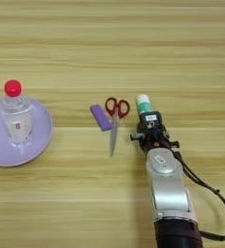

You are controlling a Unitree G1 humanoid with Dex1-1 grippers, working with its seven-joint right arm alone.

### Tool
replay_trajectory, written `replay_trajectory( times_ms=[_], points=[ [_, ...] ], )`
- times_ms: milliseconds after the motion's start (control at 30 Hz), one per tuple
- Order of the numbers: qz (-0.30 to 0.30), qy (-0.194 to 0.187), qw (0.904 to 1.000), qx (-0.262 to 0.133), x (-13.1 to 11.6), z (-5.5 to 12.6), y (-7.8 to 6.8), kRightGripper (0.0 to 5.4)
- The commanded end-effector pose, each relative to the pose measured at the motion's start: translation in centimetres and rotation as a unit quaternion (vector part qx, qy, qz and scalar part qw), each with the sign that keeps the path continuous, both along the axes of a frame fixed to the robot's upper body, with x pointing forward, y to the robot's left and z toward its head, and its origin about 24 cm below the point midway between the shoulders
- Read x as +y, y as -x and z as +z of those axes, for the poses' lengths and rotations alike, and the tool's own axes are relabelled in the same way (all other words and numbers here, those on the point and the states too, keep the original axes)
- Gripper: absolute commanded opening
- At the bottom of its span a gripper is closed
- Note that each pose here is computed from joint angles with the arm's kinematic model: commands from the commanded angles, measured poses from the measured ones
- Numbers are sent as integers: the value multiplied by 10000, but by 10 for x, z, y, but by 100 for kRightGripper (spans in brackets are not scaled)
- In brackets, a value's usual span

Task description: Move the objects on the table

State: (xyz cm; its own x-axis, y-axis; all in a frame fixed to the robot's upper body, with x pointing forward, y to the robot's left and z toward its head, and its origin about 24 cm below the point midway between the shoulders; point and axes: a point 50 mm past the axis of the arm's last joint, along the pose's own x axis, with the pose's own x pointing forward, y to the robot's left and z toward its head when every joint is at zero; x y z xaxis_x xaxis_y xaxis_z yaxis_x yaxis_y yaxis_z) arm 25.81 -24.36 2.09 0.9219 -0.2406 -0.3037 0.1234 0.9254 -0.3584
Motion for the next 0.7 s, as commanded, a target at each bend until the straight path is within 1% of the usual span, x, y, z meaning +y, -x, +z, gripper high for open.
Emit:
replay_trajectory(
  times_ms=[33,233,267,400,433,700],
  points=[
    [79,231,9983,-520,-4,25,-14,167],
    [137,220,9986,-471,-3,22,-15,167],
    [143,218,9986,-471,-3,22,-15,196],
    [169,195,9985,-480,-2,22,-15,233],
    [174,190,9985,-484,-1,22,-15,252],
    [195,168,9984,-512,0,23,-15,337]
  ],
)
